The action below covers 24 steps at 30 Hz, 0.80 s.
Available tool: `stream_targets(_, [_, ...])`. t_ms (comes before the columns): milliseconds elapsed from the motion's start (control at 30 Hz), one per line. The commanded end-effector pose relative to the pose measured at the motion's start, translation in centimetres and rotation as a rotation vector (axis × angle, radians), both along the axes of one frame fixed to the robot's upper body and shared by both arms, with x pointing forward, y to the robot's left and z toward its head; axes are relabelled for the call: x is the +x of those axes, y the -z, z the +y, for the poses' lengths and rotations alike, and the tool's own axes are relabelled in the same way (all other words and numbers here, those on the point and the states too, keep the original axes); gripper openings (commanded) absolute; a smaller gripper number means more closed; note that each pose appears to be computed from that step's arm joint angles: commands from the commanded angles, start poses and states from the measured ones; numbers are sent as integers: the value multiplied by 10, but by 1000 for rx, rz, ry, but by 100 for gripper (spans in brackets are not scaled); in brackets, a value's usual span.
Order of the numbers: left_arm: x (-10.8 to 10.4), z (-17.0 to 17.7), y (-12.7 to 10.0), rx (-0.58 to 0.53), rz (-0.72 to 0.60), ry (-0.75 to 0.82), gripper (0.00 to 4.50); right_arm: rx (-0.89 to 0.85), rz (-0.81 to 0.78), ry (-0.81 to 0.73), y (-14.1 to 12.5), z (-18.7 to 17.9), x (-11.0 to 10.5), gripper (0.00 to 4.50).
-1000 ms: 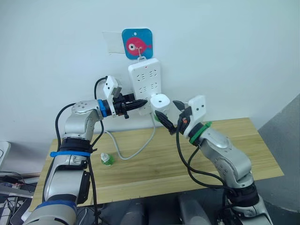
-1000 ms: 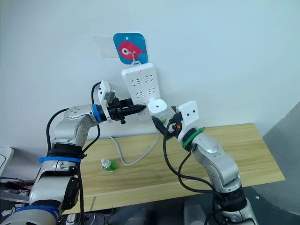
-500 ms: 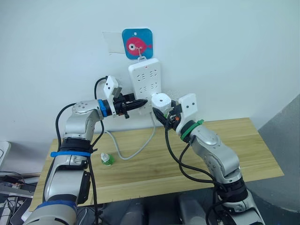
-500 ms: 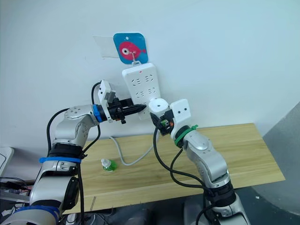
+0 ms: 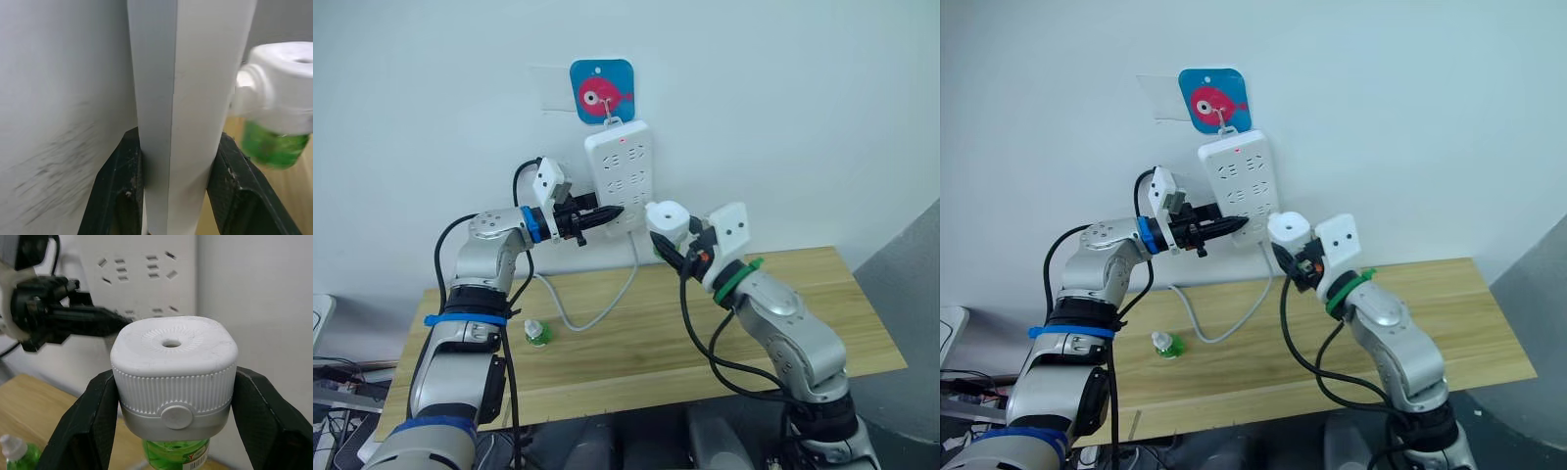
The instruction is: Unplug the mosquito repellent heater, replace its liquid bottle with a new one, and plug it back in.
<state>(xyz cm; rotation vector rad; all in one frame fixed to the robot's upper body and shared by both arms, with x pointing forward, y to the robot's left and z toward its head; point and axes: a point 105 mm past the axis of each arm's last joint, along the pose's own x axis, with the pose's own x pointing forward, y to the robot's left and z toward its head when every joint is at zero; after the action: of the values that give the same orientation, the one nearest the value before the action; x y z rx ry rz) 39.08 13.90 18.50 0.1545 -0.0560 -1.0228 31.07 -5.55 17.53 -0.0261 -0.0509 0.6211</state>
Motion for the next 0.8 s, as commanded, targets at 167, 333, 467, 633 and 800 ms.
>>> stream_targets(167, [6, 11, -8, -11, -35, -65, 168, 55, -80, 13, -23, -11, -6, 291])
stream_targets(333, [-3, 26, -2, -5, -16, -82, 326, 153, -43, -1, -17, -21, -9, 291])
stream_targets(467, [-19, 40, 9, 19, 0, -113, 446, 244, 18, 54, -5, -39, -3, 291])
stream_targets(633, [-61, 32, 31, 73, -30, -87, 446, 626, 224, 140, 17, -64, 10, 291])
stream_targets(800, [-94, -18, 31, 4, -71, 13, 446, 990, 431, 125, 42, -80, 16, 291])
